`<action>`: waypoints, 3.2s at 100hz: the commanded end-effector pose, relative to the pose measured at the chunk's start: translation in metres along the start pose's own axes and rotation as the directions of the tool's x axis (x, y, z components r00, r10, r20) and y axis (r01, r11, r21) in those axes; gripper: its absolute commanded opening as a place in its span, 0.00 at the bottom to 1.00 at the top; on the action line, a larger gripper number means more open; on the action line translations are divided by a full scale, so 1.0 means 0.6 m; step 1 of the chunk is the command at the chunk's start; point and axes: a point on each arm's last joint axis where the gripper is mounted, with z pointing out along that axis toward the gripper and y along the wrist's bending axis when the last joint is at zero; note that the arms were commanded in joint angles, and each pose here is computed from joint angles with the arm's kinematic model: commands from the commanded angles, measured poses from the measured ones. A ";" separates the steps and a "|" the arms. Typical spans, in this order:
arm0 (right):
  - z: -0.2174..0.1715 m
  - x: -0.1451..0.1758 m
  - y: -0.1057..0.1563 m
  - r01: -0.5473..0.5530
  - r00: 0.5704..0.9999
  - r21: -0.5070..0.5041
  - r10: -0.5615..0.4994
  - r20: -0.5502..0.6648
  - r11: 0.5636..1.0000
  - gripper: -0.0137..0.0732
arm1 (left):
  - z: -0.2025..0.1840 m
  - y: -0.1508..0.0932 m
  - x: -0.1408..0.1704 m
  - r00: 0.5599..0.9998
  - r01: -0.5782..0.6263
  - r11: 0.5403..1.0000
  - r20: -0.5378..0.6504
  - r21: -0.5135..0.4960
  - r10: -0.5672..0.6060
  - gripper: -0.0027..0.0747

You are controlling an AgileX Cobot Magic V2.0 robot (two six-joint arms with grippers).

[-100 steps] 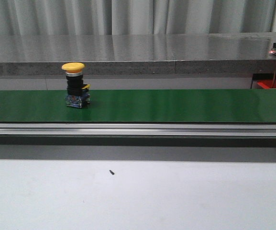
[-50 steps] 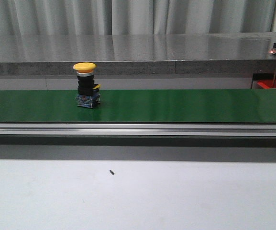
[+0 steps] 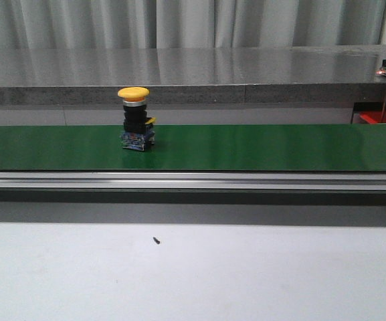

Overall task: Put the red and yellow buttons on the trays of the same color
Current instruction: 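Place the red button into the red tray with the right gripper, then lower the right gripper onto the yellow button on the belt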

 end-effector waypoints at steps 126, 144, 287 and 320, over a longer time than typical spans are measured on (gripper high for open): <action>-0.123 -0.049 0.004 0.021 0.981 0.021 -0.025 0.190 1.000 0.66 | -0.006 0.000 -0.023 0.996 0.011 1.000 0.085 -0.004 -0.011 0.01; -0.188 -0.048 0.008 0.030 0.979 0.026 -0.034 0.202 0.999 0.66 | -0.006 0.000 -0.023 0.996 0.011 1.000 0.085 -0.004 -0.011 0.01; -0.365 0.159 0.369 0.709 0.695 -0.329 -0.699 0.170 0.624 0.75 | -0.006 0.000 -0.023 0.996 0.011 1.000 0.085 -0.004 -0.011 0.01; -0.323 0.171 0.388 0.796 0.553 -0.405 -0.814 0.180 0.451 0.75 | -0.006 0.000 -0.023 0.996 0.011 1.000 0.085 -0.004 -0.011 0.01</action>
